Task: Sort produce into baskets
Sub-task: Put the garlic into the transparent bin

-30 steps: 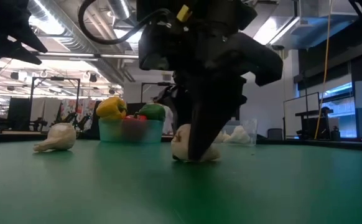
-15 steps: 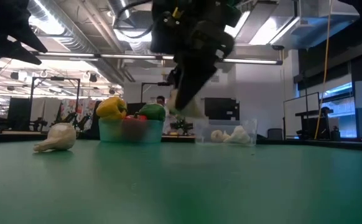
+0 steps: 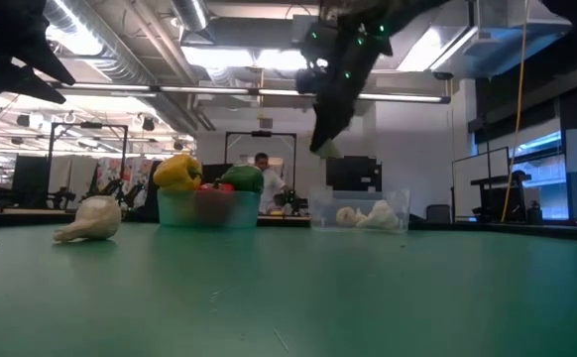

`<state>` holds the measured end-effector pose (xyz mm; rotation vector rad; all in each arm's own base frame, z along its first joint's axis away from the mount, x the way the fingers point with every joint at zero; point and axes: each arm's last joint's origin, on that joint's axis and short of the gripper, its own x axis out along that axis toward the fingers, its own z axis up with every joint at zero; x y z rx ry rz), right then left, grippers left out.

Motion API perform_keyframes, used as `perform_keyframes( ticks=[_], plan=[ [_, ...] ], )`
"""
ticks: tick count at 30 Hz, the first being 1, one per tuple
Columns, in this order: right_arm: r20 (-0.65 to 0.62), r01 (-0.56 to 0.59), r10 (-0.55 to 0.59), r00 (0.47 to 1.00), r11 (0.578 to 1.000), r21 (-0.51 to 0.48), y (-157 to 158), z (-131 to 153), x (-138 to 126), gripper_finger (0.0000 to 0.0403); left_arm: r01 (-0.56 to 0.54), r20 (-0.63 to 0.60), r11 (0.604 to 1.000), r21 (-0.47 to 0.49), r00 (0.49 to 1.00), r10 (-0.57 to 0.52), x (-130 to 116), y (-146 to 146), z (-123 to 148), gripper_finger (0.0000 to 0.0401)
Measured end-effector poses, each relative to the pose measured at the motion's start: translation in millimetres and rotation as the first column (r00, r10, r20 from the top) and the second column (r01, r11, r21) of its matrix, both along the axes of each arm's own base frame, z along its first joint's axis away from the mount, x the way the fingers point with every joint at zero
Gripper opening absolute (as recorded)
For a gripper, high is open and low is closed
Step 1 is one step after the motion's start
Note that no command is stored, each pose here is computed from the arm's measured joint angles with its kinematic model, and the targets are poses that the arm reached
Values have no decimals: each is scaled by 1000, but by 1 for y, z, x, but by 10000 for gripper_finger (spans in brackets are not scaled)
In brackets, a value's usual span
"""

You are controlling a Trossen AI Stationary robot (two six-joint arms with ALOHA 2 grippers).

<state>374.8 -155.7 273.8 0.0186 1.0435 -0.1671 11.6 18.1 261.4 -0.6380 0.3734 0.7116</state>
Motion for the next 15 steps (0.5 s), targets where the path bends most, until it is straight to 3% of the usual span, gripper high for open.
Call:
perform_keyframes(
  ticks=[9, 15],
  plan=[
    [22, 280, -281, 959, 959, 43, -68, -6, -29, 138, -1, 1, 1000, -1, 1000, 1, 0, 0, 0, 208],
    [41, 295, -298, 954, 953, 73, -77, -12, -28, 138, -2, 1, 1000, -2, 1000, 2, 0, 0, 0, 208]
  ],
)
